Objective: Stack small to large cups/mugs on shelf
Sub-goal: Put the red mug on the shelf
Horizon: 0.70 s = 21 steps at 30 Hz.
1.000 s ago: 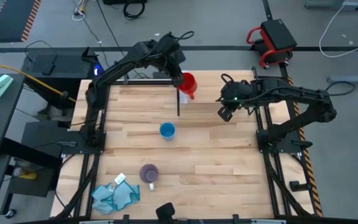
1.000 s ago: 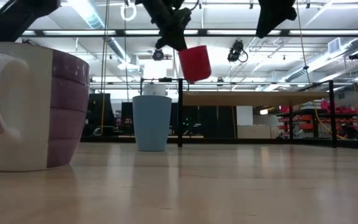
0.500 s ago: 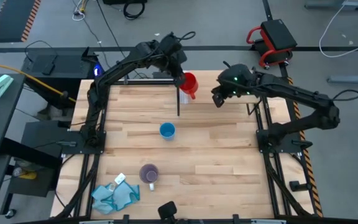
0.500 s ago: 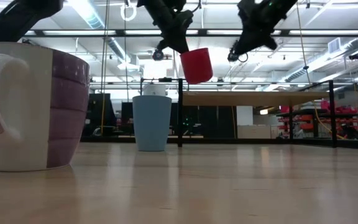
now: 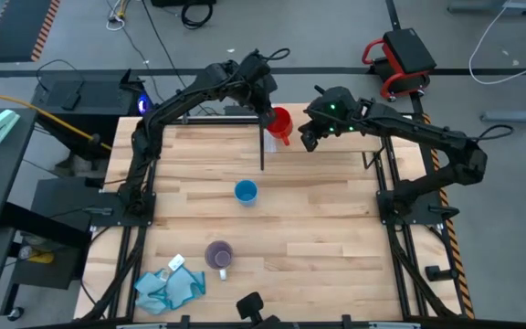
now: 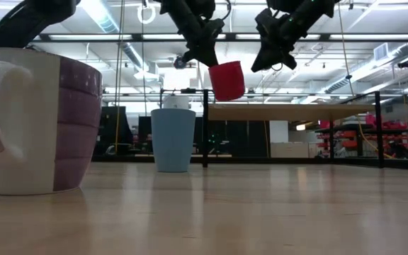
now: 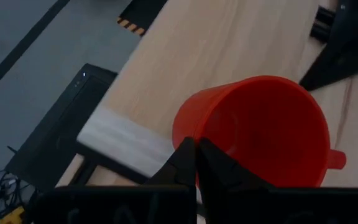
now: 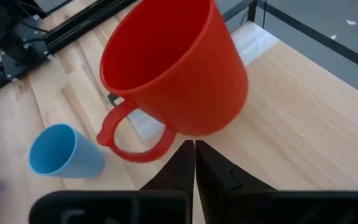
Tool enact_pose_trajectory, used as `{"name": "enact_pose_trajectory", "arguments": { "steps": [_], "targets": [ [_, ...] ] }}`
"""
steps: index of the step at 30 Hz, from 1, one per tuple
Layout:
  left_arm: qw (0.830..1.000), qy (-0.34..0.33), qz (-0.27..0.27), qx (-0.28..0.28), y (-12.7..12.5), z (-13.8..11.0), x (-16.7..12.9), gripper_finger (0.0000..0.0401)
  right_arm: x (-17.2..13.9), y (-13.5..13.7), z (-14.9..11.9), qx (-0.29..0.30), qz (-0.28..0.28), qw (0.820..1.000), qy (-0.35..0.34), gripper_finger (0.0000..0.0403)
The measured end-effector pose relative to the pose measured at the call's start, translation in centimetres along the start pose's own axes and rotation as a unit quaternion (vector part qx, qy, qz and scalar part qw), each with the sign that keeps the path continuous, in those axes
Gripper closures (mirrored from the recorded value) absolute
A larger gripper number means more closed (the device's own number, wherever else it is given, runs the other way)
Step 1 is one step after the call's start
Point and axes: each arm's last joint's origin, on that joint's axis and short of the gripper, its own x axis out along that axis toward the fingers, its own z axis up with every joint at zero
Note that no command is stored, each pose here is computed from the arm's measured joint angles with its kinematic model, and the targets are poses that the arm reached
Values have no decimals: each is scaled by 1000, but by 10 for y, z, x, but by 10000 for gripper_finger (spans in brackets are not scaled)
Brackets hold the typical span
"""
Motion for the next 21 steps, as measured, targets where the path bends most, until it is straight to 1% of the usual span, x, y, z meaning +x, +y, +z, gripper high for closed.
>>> {"name": "enact_pose_trajectory", "arguments": {
  "steps": [10, 14, 21],
  "targets": [
    [1000, 14, -1, -9, 2, -2, 17, 394, 21, -5, -2, -3, 1, 1000, 28, 385],
    [1000, 14, -3, -8, 2, -2, 19, 386, 24, -5, -1, -5, 2, 1000, 23, 385],
    [1000, 14, -2, -7, 2, -2, 20, 387, 26, -5, 0, -5, 3, 1000, 22, 385]
  ]
}}
